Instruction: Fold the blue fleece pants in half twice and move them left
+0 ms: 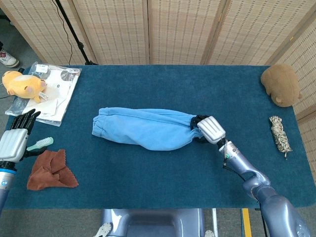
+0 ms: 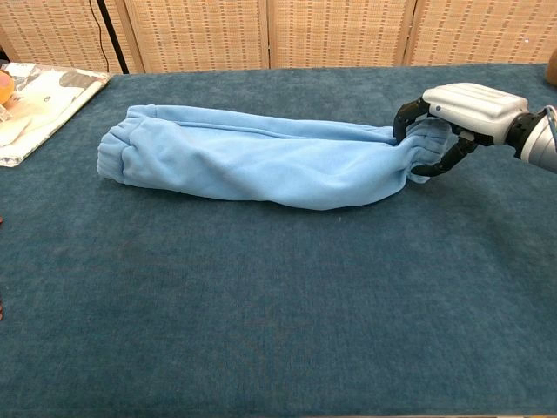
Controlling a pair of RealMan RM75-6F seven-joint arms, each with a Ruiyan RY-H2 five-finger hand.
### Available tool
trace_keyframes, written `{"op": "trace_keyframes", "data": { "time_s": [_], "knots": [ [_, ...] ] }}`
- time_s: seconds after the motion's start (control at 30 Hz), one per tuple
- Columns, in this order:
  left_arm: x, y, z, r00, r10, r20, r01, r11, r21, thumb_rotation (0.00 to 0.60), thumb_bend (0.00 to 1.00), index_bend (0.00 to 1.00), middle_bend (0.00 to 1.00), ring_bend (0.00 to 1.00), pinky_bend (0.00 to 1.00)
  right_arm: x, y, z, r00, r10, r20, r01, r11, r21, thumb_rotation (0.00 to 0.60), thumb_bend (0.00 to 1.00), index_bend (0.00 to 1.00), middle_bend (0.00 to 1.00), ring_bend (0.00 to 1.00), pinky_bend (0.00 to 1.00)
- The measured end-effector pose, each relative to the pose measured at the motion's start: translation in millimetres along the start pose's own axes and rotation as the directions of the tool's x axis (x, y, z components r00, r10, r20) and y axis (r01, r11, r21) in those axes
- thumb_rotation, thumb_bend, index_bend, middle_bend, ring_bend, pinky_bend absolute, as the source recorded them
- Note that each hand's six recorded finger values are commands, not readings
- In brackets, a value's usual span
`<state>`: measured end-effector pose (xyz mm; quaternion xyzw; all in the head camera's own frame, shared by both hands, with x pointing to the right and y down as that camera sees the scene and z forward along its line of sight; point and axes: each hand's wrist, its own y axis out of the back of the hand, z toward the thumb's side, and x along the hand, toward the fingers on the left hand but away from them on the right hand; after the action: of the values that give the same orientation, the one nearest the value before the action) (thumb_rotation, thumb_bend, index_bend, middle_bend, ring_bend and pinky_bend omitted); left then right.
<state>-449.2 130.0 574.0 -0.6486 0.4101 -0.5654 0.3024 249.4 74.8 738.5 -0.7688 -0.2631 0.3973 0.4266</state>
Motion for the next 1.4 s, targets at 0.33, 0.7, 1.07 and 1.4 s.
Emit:
{"op": "trace_keyframes", "data": {
  "time_s": [0.33,0.7,1.07,1.4],
  "knots": [
    [-1,-1,0,1.0,-0.01,0.004,0.01,1.0,-0.003,0.6,0.17,0.0,0.0,0.0,0.0,-14,18,23,0.997,-0.069,-0.045,0.063,0.99,-0.13,0.6,0.67,0.65,0.39,0.34,0.45],
    [-1,-1,-3,1.0,-0.021,0.005,0.022,1.0,-0.016,0.6,0.17,0.0,0.0,0.0,0.0,-57,35,66,0.994,-0.089,-0.065,0.072,0.971,-0.227,0.6,0.68,0.65,0.4,0.34,0.47],
    [1,1,-7,0.999,-0.034,0.007,0.034,0.999,-0.038,0.6,0.17,0.0,0.0,0.0,0.0,-97,57,108,0.994,-0.109,-0.015,0.097,0.931,-0.352,0.6,0.69,0.66,0.4,0.34,0.47],
    [2,6,-13,0.999,-0.037,-0.001,0.036,0.997,-0.065,0.6,0.18,0.0,0.0,0.0,0.0,-125,57,162,0.993,-0.1,-0.065,0.07,0.928,-0.366,0.6,0.7,0.66,0.4,0.34,0.47]
  ]
}}
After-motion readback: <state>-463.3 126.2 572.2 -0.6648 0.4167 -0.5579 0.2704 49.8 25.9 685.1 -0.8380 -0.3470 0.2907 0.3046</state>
